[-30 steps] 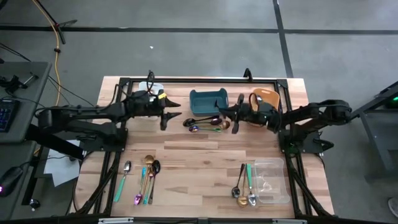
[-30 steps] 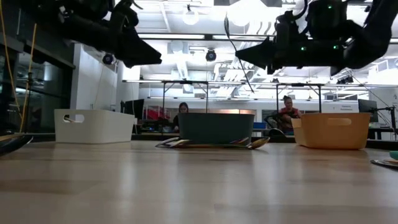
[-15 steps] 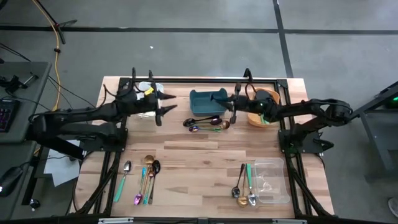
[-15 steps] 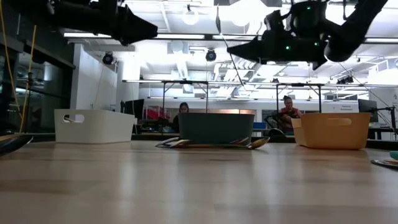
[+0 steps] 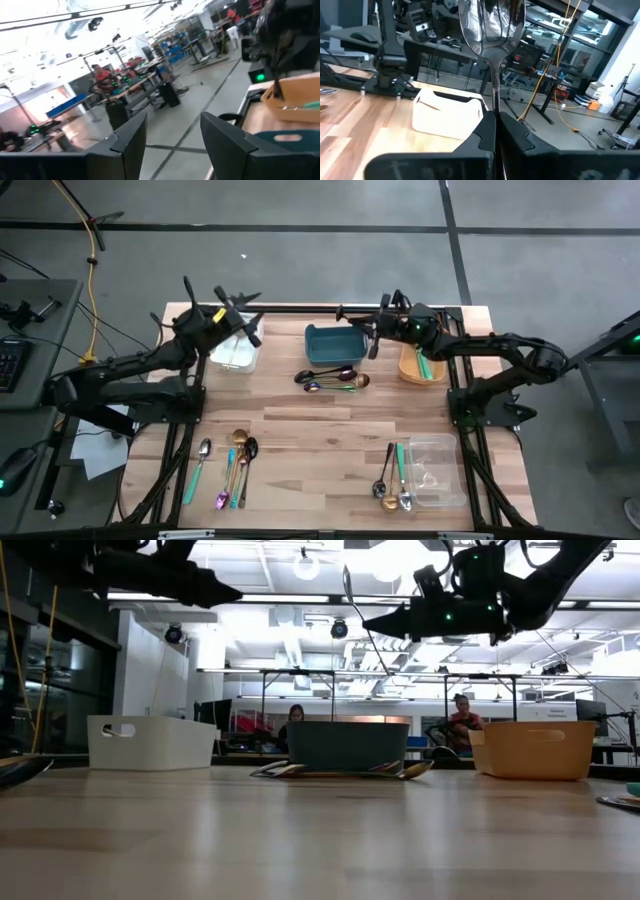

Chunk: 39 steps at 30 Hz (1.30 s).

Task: Sort silverware by color (type)
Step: Put the black spoon into the blue bin

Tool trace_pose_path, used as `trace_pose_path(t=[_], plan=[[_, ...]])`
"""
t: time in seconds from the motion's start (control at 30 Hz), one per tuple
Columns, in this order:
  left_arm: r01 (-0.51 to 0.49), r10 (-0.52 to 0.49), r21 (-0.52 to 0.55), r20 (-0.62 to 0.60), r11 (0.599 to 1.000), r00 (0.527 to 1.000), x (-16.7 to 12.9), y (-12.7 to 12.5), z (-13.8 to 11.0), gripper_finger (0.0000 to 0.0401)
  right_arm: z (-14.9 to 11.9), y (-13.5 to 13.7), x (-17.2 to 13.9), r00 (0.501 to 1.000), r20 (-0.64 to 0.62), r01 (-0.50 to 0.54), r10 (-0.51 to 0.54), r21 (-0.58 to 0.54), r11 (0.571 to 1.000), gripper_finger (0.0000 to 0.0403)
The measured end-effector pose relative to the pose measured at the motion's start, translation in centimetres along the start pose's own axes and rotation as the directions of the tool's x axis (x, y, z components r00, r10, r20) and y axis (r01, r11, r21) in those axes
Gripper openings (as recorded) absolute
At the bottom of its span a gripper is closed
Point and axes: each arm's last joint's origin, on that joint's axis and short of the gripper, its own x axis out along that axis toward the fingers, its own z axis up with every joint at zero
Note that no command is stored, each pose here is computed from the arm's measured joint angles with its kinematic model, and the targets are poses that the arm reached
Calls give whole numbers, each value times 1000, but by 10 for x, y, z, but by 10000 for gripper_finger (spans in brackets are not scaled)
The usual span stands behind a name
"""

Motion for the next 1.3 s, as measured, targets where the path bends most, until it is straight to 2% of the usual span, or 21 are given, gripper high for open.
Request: trace_pose_path(t=[0.3, 0.4, 0.5, 0.63, 0.8, 0.9, 1.1, 1.2, 1.3], plan=[[-41, 41, 12, -30, 999, 999, 1, 8, -5, 179, 8, -15, 10, 998, -50, -33, 34, 21, 999, 0], [-37, 36, -10, -38, 999, 999, 1, 8, -6, 179, 5, -16, 26, 982, -175, -55, 66, 69, 996, 0], [-20, 17, -37, -63, 999, 998, 1, 6, -9, 179, 0, -14, 48, 924, -350, -126, 153, 98, 987, 0], [10, -17, -81, -88, 997, 996, 0, 4, -12, 179, -7, -13, 77, 830, -531, -132, 170, 110, 985, 0], [19, -42, -180, -123, 983, 992, 0, 2, -15, 179, -30, -9, 95, 644, -743, -56, 183, 192, 980, 0], [22, -61, -245, -154, 969, 986, -1, 0, -18, 179, -37, -7, 102, 567, -805, 5, 173, 213, 977, 0], [100, -184, -381, -193, 919, 964, -3, -6, -25, 179, -41, 1, 107, 531, -823, 55, 201, 271, 961, 0], [162, -274, -455, -192, 876, 943, -4, -10, -27, 179, -42, 4, 105, 505, -835, 76, 216, 293, 953, 3], [206, -337, -530, -162, 822, 928, -5, -12, -27, 179, -42, 5, 105, 504, -834, 99, 226, 316, 944, 19]])
